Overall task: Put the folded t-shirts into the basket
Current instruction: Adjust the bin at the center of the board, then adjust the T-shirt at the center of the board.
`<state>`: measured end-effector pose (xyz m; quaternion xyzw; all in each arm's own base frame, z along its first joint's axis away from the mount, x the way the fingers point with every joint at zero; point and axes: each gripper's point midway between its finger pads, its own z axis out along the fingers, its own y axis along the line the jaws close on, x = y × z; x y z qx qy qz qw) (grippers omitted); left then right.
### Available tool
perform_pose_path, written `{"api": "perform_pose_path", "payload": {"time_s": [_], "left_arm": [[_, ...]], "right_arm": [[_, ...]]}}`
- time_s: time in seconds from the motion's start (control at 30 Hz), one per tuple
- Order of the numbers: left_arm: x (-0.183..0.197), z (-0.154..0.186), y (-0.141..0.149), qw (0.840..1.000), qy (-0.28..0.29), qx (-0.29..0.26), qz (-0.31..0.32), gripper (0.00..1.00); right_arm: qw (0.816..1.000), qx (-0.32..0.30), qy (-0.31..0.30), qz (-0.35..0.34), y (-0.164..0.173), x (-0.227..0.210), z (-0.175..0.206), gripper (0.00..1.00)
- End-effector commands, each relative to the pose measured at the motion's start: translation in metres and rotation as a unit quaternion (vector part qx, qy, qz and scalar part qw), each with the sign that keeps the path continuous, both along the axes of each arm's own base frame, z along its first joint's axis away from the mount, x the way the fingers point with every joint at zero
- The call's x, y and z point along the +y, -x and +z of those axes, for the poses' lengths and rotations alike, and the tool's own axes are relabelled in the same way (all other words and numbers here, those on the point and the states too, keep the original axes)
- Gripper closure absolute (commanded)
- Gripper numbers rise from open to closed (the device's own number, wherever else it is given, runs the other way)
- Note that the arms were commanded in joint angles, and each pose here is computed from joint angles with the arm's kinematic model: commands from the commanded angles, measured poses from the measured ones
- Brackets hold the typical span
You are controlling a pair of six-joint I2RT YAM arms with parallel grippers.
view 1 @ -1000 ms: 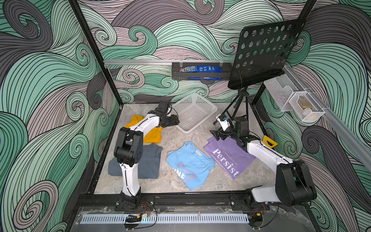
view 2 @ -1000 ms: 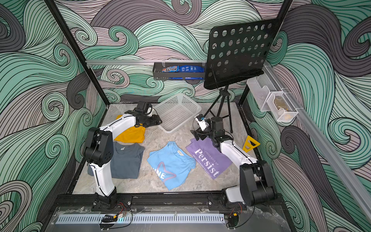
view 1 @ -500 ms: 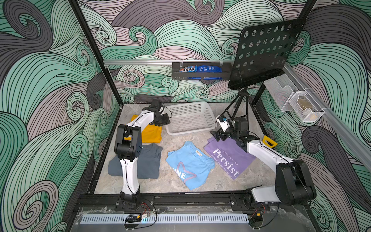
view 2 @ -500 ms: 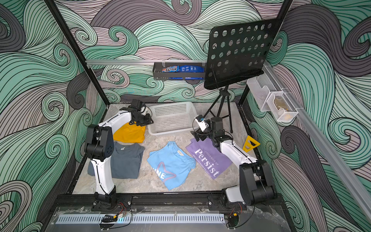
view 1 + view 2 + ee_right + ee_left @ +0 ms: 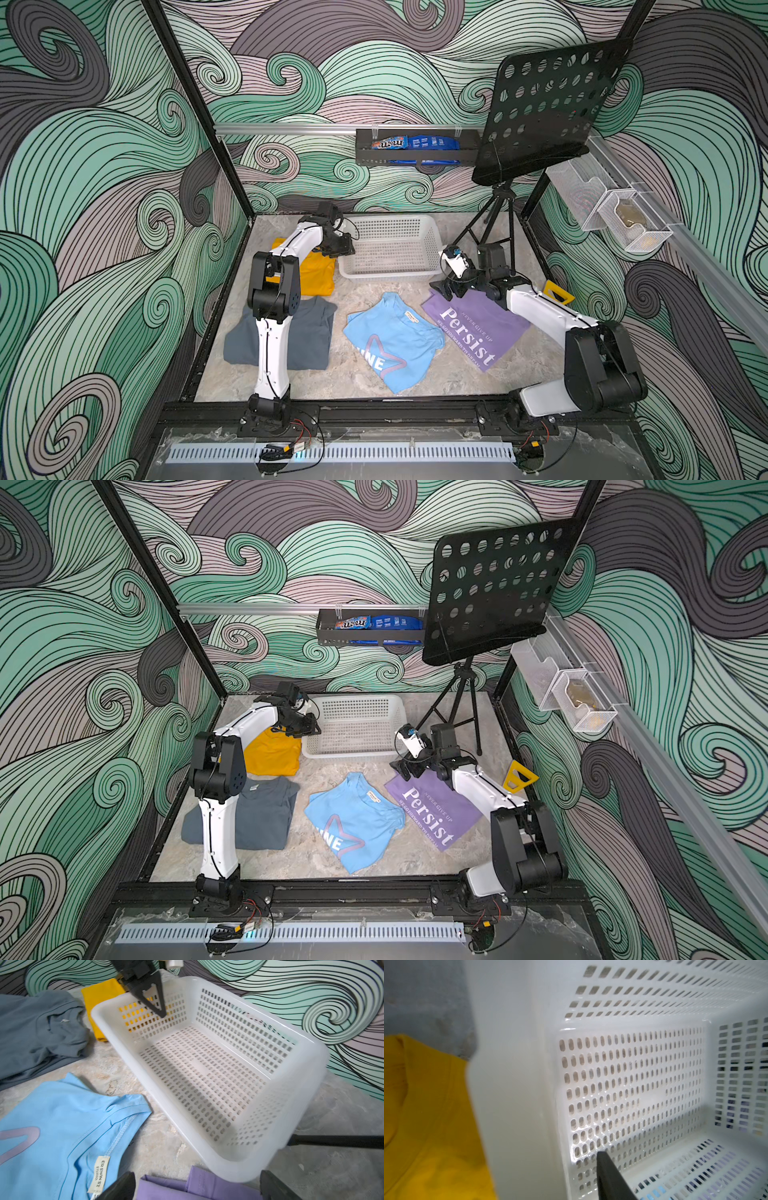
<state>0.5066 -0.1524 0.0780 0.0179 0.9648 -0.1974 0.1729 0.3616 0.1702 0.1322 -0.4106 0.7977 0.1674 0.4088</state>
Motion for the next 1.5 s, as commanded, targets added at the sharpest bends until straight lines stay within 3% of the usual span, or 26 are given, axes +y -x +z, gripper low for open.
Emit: {"api": "perform_pose_path", "payload": {"time_s": [0.0,0.2,0.37,0.57,0.7,0.73,0.8,0.97,1.23,1.33,1.47], "left_arm": [[-0.008,0.025,-0.007,1.0,0.012,-0.018,-0.01,0.5],[0.022,0.083,0.013,0.995,-0.019,-0.075,-0.066,0.18],[0.037,0.107,0.09,0.977,-0.052,-0.093,-0.186,0.13],[0.016,0.077,0.22,0.913,-0.009,-0.11,-0.393,0.17],[-0.006,0.047,0.271,0.852,-0.042,-0.147,-0.501,0.2],[-0.013,0.036,0.279,0.831,-0.063,-0.149,-0.532,0.21],[-0.024,0.022,0.284,0.808,-0.081,-0.153,-0.563,0.24],[-0.039,-0.017,0.292,0.779,-0.103,-0.095,-0.612,0.26],[-0.037,-0.053,0.323,0.709,-0.152,0.018,-0.689,0.24],[-0.032,-0.056,0.342,0.683,-0.156,0.044,-0.712,0.24],[-0.036,-0.049,0.376,0.666,-0.122,0.056,-0.734,0.24]], "right_arm": [[0.993,0.031,0.049,0.099,0.041,0.024,-0.016,0.05],[0.961,0.067,0.154,0.221,0.123,0.062,-0.069,0.15],[0.942,0.076,0.185,0.269,0.161,0.07,-0.09,0.19],[0.953,0.079,0.121,0.267,0.165,0.061,-0.066,0.16],[0.953,0.1,0.127,0.255,0.167,0.046,-0.077,0.15],[0.954,0.095,0.148,0.242,0.163,0.039,-0.087,0.16],[0.955,0.086,0.175,0.224,0.157,0.03,-0.099,0.17],[0.956,0.081,0.18,0.217,0.15,0.027,-0.102,0.18],[0.962,0.073,0.191,0.182,0.124,0.022,-0.109,0.21],[0.966,0.069,0.181,0.173,0.112,0.028,-0.104,0.22],[0.971,0.078,0.156,0.163,0.097,0.039,-0.098,0.23]]}}
